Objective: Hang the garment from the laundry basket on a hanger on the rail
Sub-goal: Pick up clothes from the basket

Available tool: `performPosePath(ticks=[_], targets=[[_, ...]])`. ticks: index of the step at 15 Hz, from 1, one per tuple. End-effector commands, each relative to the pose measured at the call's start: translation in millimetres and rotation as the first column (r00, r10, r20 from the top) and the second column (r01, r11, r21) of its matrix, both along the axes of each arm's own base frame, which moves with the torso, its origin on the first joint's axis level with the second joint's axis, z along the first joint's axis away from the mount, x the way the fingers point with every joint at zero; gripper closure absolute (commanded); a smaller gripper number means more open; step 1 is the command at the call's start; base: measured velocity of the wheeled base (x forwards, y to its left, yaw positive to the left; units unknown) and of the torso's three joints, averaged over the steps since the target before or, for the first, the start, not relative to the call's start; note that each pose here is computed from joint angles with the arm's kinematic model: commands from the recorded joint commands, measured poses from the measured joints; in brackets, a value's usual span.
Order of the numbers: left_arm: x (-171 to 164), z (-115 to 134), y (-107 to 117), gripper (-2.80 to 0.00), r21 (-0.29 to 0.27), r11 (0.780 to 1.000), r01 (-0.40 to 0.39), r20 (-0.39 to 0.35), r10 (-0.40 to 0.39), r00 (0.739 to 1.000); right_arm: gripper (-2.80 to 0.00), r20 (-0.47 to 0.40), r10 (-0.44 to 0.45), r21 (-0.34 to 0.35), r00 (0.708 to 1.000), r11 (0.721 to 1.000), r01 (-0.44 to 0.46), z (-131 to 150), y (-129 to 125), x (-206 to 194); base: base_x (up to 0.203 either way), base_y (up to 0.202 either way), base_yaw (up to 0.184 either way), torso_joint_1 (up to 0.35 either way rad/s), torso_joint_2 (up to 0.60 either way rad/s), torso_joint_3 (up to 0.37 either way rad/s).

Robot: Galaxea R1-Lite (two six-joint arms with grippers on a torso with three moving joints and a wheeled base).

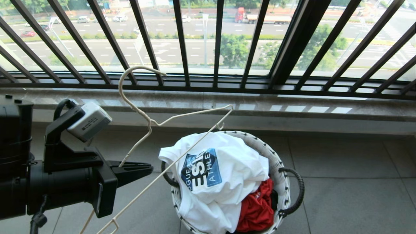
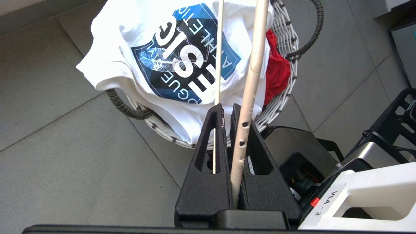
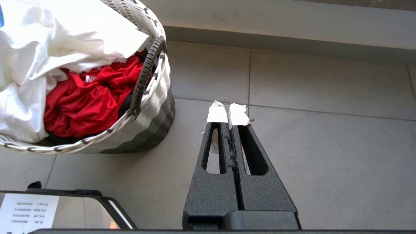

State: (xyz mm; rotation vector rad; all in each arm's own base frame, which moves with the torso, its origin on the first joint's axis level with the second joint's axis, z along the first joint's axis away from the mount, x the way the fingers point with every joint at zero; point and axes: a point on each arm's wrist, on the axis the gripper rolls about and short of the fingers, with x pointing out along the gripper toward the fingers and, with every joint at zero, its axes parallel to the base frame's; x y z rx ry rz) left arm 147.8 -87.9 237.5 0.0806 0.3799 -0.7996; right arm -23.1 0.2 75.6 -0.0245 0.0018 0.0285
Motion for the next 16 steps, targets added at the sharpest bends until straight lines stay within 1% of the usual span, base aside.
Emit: performPosePath(ticks=[1,2,3,6,8,11,13,15,16], targets=[[-2.7,3.0,1.5,0.0,-0.008,1.0,0.002,0.015,-0.001,1.0,0.0,0.009,-0.007,-0.003,1.0,1.0,0.007,5.8,-0.2,-1.8,0.0,0.0,0.0,0.0,0.0,0.0],[-3.7,3.4,2.0,0.0,-0.009,1.0,0.002,0.017,-0.001,1.0,0.0,0.021,-0.007,-0.004,1.0,1.0,0.007,14.3,-0.2,-3.7,0.0,0.0,0.0,0.0,0.0,0.0],[-4.4,4.6,2.4,0.0,-0.014,1.0,0.0,0.021,0.0,1.0,0.0,0.007,-0.007,-0.003,1.0,1.0,0.007,22.6,-0.2,-2.9,0.0,0.0,0.0,0.0,0.0,0.0],[-8.8,9.2,5.0,0.0,-0.027,1.0,-0.001,0.042,0.002,0.999,0.0,-0.08,0.005,-0.002,0.997,1.0,-0.006,57.5,0.1,11.5,0.0,0.0,0.0,0.0,0.0,0.0],[-12.1,11.5,7.0,0.0,-0.031,1.0,-0.005,0.056,0.006,0.998,0.0,-0.155,0.032,0.003,0.987,0.999,-0.032,83.1,1.0,31.2,0.0,0.0,0.0,0.0,0.0,0.0],[-12.5,12.9,7.8,0.0,-0.029,0.999,-0.027,0.064,0.028,0.998,0.0,-0.261,0.068,0.017,0.963,0.998,-0.066,114.8,2.3,71.0,0.0,0.0,0.0,0.0,0.0,0.0],[-13.3,17.5,8.5,0.0,-0.035,0.999,-0.031,0.077,0.034,0.996,0.0,-0.309,0.106,0.03,0.945,0.994,-0.102,128.6,3.8,98.2,0.0,0.0,0.0,0.0,0.0,0.0],[-12.4,18.2,8.6,0.0,-0.04,0.997,-0.058,0.077,0.061,0.995,0.0,-0.356,0.169,0.043,0.919,0.985,-0.164,135.2,9.4,125.1,0.0,0.0,0.0,0.0,0.0,0.0],[-12.1,21.2,8.5,0.0,-0.055,0.996,-0.063,0.075,0.067,0.995,0.0,-0.379,0.212,0.048,0.901,0.977,-0.21,137.0,15.3,137.8,0.0,0.0,0.0,0.0,0.0,0.0]])
